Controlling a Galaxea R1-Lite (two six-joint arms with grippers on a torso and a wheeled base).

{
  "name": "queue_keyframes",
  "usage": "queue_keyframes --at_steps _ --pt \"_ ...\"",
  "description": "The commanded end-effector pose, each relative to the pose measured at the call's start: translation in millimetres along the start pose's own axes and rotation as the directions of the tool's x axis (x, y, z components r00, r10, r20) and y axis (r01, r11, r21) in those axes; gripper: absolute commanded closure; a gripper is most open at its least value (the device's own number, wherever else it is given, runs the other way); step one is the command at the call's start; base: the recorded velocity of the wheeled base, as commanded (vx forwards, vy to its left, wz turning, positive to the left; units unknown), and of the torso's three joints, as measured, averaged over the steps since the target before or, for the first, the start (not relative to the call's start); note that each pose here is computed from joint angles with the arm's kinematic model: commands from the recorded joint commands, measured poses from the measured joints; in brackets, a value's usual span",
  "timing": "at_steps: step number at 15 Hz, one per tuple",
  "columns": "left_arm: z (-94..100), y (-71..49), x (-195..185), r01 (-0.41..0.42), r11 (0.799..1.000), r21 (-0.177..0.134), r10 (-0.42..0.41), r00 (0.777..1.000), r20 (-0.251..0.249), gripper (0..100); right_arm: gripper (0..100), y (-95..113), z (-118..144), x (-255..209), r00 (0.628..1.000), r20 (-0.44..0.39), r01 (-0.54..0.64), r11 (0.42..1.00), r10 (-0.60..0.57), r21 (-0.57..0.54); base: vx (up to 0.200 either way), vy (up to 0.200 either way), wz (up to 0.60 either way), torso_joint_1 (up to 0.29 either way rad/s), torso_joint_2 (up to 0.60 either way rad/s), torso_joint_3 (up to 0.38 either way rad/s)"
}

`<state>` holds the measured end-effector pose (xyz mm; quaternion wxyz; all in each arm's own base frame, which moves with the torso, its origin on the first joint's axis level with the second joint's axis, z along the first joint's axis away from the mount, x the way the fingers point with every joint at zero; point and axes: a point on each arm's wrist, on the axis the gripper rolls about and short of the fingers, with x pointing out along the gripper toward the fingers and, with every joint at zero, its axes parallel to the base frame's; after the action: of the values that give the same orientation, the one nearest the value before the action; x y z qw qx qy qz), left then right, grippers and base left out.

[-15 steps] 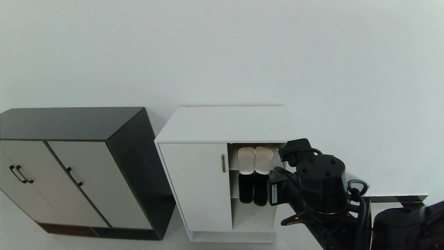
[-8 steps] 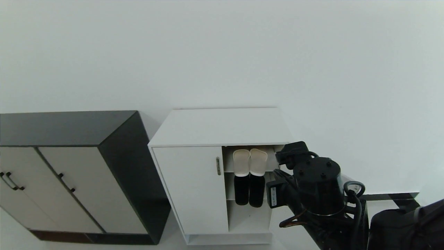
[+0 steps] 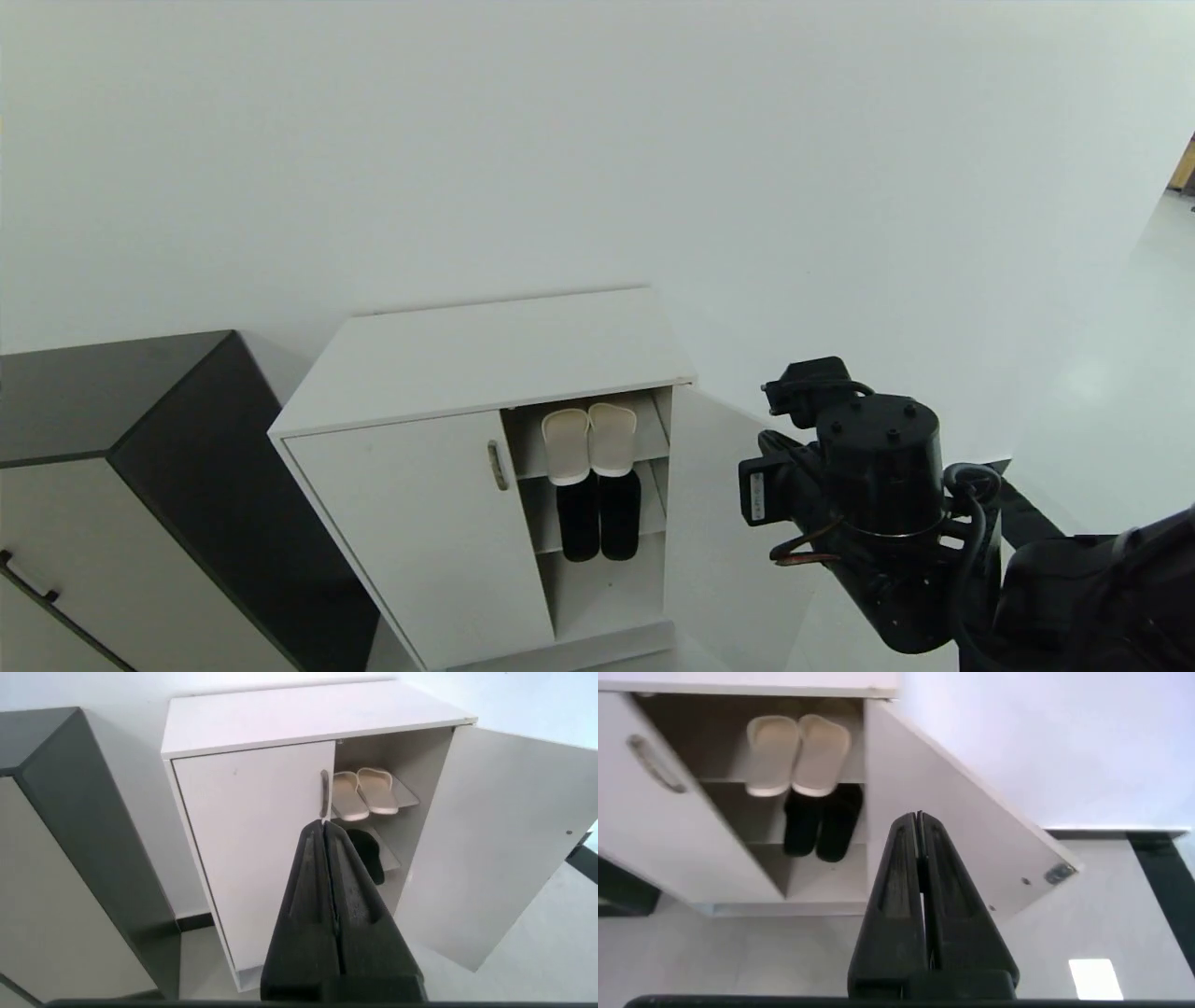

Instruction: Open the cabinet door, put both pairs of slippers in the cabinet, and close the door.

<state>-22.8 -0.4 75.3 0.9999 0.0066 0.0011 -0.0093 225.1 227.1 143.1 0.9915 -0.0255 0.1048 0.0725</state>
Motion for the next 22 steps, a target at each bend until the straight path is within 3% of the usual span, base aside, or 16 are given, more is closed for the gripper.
queue_keyframes --at_steps 1,6,15,22 --pt "0.1 0.0 0 -0.002 1.0 -0.001 0.002 1.0 -0.001 100 100 -4 1 2 1.0 0.003 0.014 1.0 -0.014 0.005 0.0 0.0 0.0 0.0 0.0 0.0" --pt "0.1 0.0 0 0.0 1.0 -0.001 0.0 1.0 -0.001 100 100 -11 -6 20 0.998 -0.022 0.056 0.998 -0.056 -0.002 -0.16 0.0 0.0 0.001 0.0 0.002" --pt "0.1 0.0 0 -0.002 1.0 -0.001 0.002 1.0 -0.001 100 100 -64 -2 103 0.987 -0.033 0.162 0.984 -0.16 0.07 0.0 0.0 0.0 0.0 0.0 0.0" --pt "0.1 0.0 0 -0.002 1.0 -0.001 0.002 1.0 -0.001 100 100 -82 -24 144 0.976 -0.076 0.212 0.975 -0.206 0.071 0.0 0.0 0.0 0.0 0.0 0.0"
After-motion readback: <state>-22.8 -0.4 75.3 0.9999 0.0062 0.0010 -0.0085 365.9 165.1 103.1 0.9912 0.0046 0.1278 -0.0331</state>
